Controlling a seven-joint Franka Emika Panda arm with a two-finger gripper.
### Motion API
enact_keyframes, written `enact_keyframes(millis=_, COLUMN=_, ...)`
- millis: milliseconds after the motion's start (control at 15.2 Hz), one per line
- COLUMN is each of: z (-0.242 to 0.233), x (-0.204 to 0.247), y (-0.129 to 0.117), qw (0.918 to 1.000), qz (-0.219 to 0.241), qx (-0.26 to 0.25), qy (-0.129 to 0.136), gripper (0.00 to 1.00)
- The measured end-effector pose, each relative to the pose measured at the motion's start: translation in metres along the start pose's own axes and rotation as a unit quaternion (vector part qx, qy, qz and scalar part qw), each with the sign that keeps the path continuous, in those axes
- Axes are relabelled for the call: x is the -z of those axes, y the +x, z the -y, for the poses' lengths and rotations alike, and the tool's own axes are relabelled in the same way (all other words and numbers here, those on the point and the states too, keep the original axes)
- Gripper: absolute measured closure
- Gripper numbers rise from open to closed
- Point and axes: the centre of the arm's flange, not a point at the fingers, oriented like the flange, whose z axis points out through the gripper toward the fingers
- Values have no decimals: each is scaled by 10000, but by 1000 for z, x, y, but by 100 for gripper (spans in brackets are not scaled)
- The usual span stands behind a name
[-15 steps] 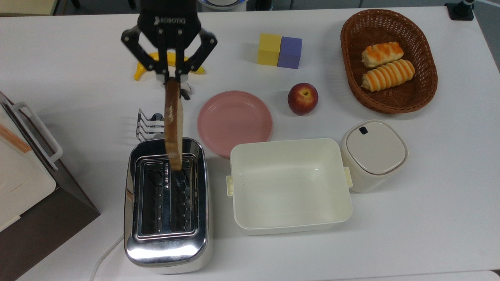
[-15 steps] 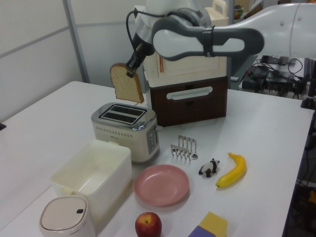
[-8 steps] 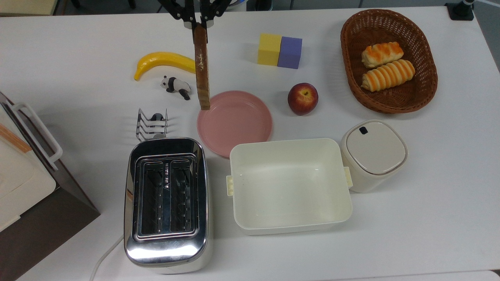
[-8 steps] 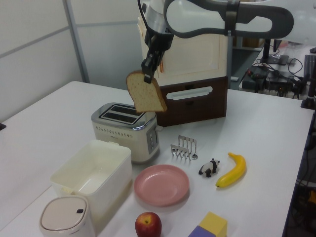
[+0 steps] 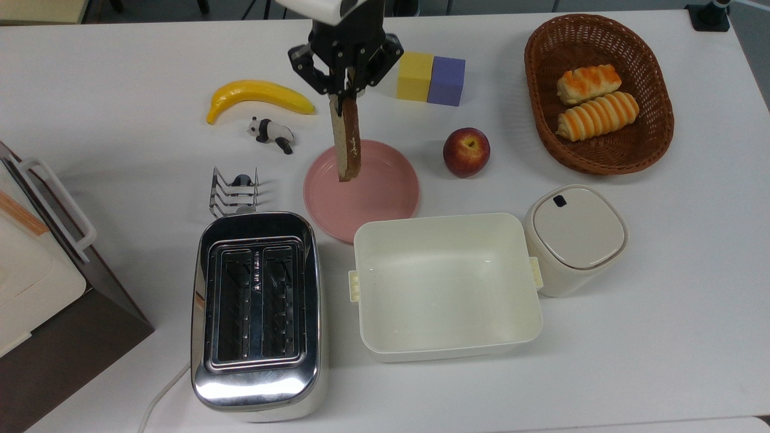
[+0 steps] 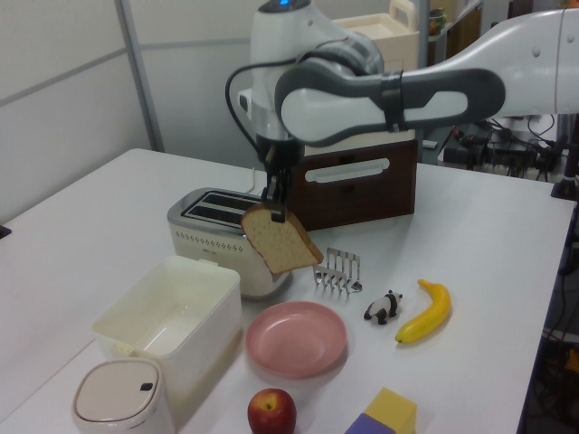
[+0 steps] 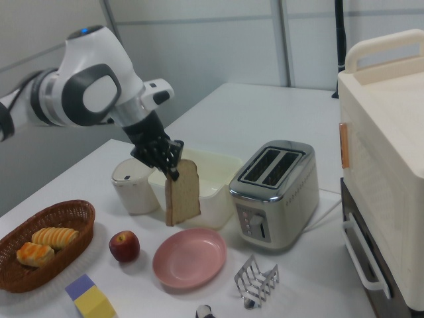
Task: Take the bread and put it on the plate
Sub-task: 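Carry the toast over the pink plate and lower it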
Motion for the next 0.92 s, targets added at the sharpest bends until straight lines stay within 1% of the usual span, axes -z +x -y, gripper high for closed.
enact_keyframes(millis=264, z=-1, x=-34, y=1, qw=9993, qz=315, qx=115, qy=-148, gripper=90)
enact_keyframes(millis=330, z=-2, x=-39, y=0, qw=9989, qz=377, qx=161, qy=-229, gripper=90)
enact_keyframes(millis=659, z=7, x=-56, y=1, qw=9962, qz=585, qx=409, qy=-499, gripper=90)
enact_keyframes(millis=923, z=14, x=-66, y=4, qw=9945, qz=654, qx=542, qy=-607, gripper=90)
